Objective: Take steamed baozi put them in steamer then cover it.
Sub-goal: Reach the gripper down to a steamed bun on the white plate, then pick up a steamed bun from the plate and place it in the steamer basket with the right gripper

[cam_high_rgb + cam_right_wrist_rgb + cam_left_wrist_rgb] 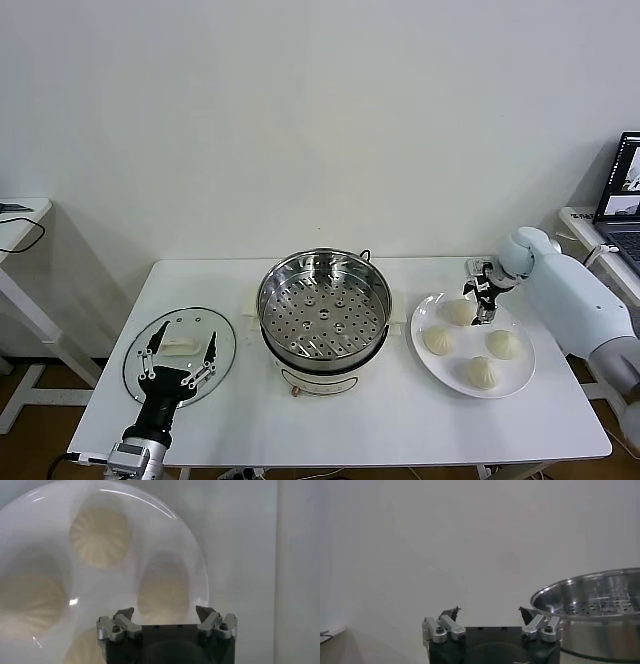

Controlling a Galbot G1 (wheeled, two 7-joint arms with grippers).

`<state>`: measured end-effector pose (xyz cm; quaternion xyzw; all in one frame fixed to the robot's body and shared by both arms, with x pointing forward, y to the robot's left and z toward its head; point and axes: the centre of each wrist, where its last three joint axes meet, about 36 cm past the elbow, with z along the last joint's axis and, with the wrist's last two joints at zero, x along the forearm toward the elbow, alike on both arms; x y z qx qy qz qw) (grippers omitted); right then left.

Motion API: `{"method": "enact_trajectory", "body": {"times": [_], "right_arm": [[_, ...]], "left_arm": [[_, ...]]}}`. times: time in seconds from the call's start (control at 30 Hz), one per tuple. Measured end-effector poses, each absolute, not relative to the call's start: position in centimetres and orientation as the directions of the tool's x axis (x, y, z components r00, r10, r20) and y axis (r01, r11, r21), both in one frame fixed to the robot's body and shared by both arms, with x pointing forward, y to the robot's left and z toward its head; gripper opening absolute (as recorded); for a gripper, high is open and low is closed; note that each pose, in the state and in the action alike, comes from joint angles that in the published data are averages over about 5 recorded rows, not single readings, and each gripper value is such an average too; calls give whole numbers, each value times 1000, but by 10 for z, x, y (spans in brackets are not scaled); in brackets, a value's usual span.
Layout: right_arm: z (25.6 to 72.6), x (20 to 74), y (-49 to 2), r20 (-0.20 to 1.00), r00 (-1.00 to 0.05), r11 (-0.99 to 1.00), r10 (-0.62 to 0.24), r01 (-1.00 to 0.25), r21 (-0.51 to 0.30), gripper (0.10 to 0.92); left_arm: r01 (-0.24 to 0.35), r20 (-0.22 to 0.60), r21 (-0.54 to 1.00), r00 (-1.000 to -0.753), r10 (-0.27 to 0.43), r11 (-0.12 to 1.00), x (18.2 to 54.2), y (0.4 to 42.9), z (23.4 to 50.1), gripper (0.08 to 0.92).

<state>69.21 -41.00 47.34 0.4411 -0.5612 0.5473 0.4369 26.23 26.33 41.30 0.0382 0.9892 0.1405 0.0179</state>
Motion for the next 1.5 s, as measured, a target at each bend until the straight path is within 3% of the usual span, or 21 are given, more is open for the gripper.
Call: {"method": "enact_trajectory", "body": {"times": [0.3, 0.83, 1.1, 1.5], "right_arm": [[467, 693, -407, 975, -223, 4, -11, -975, -223, 822], [462, 693, -403, 975, -223, -12, -9, -975, -223, 678], [466, 691, -404, 974, -228, -23, -11, -973, -228, 670], [530, 679, -411, 960, -276, -105, -38, -955, -279, 662]], "left_arm": [[68, -25, 283, -997, 78, 957, 260, 262, 413, 823], [69, -29, 285, -996, 80, 956, 260, 262, 413, 823], [71, -32, 284, -996, 83, 956, 260, 260, 414, 823], [72, -35, 289, -996, 86, 954, 255, 258, 419, 823]]}}
